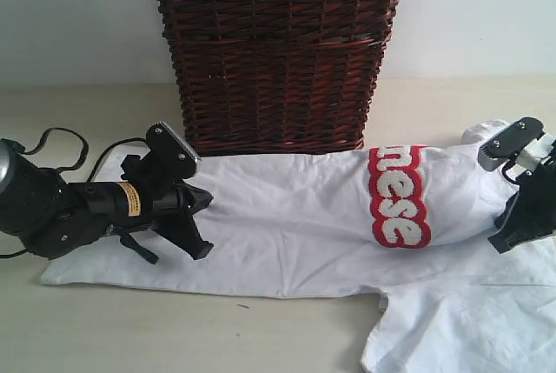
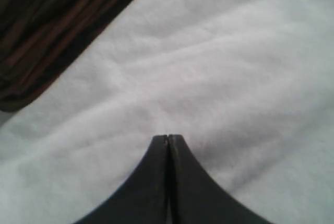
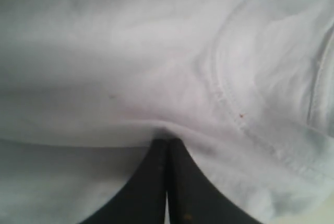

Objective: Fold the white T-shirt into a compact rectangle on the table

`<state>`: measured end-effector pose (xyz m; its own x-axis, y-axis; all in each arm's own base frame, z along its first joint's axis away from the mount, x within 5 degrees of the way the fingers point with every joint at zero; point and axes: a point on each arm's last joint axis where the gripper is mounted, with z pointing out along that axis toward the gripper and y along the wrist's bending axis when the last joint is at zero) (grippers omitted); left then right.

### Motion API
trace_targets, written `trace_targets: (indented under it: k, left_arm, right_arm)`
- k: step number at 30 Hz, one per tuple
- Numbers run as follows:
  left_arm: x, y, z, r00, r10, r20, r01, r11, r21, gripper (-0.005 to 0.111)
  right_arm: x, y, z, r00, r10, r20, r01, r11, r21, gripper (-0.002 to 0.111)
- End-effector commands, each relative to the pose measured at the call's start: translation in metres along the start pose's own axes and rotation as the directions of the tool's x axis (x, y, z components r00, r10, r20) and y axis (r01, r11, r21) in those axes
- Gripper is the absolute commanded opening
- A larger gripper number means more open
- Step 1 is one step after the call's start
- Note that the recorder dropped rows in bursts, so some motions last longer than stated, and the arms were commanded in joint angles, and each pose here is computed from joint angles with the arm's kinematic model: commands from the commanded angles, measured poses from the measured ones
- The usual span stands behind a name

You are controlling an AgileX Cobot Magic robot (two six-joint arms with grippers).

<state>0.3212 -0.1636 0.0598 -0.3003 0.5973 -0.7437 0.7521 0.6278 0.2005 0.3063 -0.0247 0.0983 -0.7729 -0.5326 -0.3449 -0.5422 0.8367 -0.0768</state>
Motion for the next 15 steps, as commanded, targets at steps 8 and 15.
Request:
trace_targets:
  k: [8, 15]
  left_arm:
    - [0.056, 0.015, -0.006, 0.932, 0.002, -0.363, -0.002, 1.0, 0.001, 0.0]
    - [0.065, 0.008, -0.012, 0.916, 0.066, -0.396, -0.053, 0.998, 0.043, 0.0]
  right_arm:
    - [0.034, -0.002, 0.003, 0.92, -0.244, -0.306, 0.243, 0.969, -0.041, 0.0]
    - [0.029, -0.002, -0.015, 0.863, -0.414, -0.288, 0.41, 0.909, -0.078, 0.0]
